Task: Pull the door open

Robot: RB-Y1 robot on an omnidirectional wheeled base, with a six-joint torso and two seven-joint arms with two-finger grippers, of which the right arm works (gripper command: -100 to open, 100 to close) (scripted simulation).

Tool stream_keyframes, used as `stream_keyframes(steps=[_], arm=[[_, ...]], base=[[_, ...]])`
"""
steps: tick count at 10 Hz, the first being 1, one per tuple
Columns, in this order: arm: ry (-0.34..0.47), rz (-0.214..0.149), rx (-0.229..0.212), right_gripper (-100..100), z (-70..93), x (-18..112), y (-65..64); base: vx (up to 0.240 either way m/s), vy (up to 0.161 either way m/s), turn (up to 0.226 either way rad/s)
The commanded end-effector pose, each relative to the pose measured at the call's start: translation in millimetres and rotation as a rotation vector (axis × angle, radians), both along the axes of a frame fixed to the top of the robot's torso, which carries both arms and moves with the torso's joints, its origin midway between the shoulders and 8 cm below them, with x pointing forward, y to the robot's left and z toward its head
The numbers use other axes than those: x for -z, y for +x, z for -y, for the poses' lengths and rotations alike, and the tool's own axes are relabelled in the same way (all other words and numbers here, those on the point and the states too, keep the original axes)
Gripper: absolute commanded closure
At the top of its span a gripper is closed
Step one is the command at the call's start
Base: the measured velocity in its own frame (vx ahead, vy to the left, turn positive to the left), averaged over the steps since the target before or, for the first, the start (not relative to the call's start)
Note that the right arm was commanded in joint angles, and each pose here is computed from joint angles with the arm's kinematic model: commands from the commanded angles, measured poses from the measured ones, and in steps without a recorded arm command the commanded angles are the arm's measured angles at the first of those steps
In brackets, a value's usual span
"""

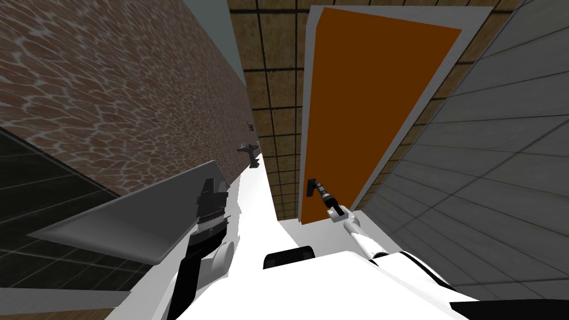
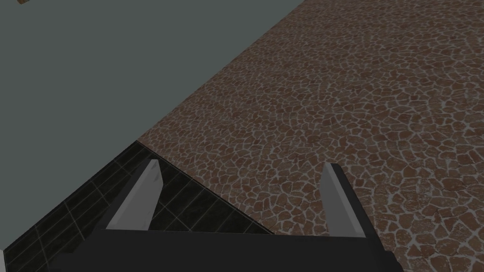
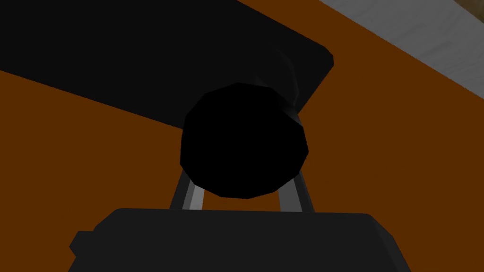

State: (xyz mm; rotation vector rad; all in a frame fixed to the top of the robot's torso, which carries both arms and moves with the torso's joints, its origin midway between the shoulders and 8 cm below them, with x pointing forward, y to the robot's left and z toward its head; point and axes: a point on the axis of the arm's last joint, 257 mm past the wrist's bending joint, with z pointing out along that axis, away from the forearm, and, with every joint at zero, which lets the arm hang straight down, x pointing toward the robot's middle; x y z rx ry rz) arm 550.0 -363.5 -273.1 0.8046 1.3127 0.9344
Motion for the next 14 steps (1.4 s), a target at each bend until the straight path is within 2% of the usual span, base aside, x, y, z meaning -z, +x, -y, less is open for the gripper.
stream_keyframes(steps=[1,2,3,4,5,7,8,9,10,11,12,13,14], arm=[[0.086,0.012,-0.005,100,-3.7,-5.6,3.5],[0.141,0.012,-0.003,100,-4.5,-6.0,5.0],[0.162,0.013,-0.004,100,-4.1,-6.1,5.0],[0.229,0.014,-0.002,100,-4.5,-6.5,6.4],[0.236,0.014,-0.003,100,-4.5,-6.5,6.4],[0.364,0.015,0.0,100,-6.0,-6.7,9.2],[0.385,0.016,0.0,100,-5.5,-6.8,9.2],[0.452,0.017,0.001,100,-6.0,-6.7,10.6],[0.46,0.017,0.001,100,-6.0,-6.7,10.6],[0.531,0.018,0.002,100,-6.5,-6.4,11.9],[0.534,0.018,0.001,100,-6.5,-6.4,11.9],[0.606,0.019,0.002,100,-7.1,-6.0,13.2],[0.609,0.019,0.002,100,-7.1,-6.0,13.2]], base=[[-0.061,-0.044,0.096],[-0.095,-0.068,0.125],[-0.072,-0.05,0.053],[-0.063,-0.045,0.074],[-0.05,-0.038,0.046],[-0.08,-0.06,0.115],[-0.068,-0.056,0.065],[-0.064,-0.041,0.075],[-0.051,-0.028,0.043],[-0.06,-0.038,0.092],[-0.057,-0.037,0.042],[-0.062,-0.032,0.096],[-0.051,-0.029,0.038]])
